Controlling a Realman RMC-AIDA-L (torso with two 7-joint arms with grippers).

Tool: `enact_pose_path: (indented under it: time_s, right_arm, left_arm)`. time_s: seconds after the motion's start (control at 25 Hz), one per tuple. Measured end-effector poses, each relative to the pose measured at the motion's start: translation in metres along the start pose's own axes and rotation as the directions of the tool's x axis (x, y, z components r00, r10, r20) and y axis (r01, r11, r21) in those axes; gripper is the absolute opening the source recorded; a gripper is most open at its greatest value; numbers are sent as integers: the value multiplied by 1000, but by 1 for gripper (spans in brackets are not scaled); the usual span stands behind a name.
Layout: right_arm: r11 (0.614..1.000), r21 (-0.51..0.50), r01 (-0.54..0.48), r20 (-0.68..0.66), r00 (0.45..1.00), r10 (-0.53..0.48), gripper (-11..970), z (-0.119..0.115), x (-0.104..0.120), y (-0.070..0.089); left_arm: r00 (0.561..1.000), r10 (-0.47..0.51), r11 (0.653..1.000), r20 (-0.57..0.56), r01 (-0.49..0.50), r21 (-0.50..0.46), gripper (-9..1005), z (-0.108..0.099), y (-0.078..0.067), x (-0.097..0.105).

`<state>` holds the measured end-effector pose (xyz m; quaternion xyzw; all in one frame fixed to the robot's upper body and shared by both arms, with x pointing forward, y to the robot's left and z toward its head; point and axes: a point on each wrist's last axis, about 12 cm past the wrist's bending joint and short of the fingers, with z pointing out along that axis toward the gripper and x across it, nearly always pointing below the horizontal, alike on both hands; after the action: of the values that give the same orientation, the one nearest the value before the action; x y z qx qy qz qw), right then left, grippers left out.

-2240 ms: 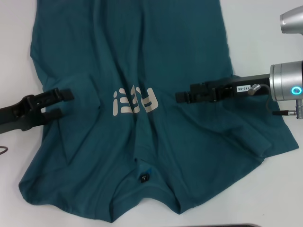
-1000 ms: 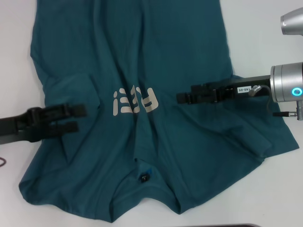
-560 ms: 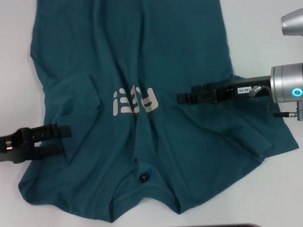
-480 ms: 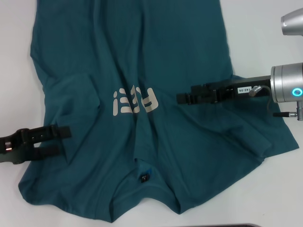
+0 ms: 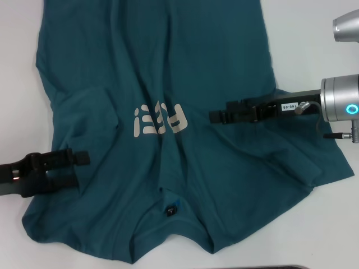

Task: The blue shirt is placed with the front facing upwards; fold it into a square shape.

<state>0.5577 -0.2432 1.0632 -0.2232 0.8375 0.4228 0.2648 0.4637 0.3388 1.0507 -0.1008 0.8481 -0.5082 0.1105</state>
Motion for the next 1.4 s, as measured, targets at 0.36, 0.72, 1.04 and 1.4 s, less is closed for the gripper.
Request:
enact_pose_path:
  time_s: [0.36,0.72,1.04,1.4]
  right_arm:
    - [1000,2,-2,0,1000,2,841,-1,1,-1]
    - [1000,4,-3,0,1000,3,839,-1,1,-1]
    - [1000,2,-3,-1,1000,3,837,-1,1,-1]
    - [1000,8,-1,2,1000,1,836,-1,2,-2]
  left_arm:
    - [999,-38,998,7,38,-51,965,4,6,0]
    - [1000,-18,999,-5,18,-50,964,12,2,-2]
    - [999,21,999,-37,-22,-36,964,27,-7,-8]
    - [981,139,985,-134,-124,117,964,28,-24,2]
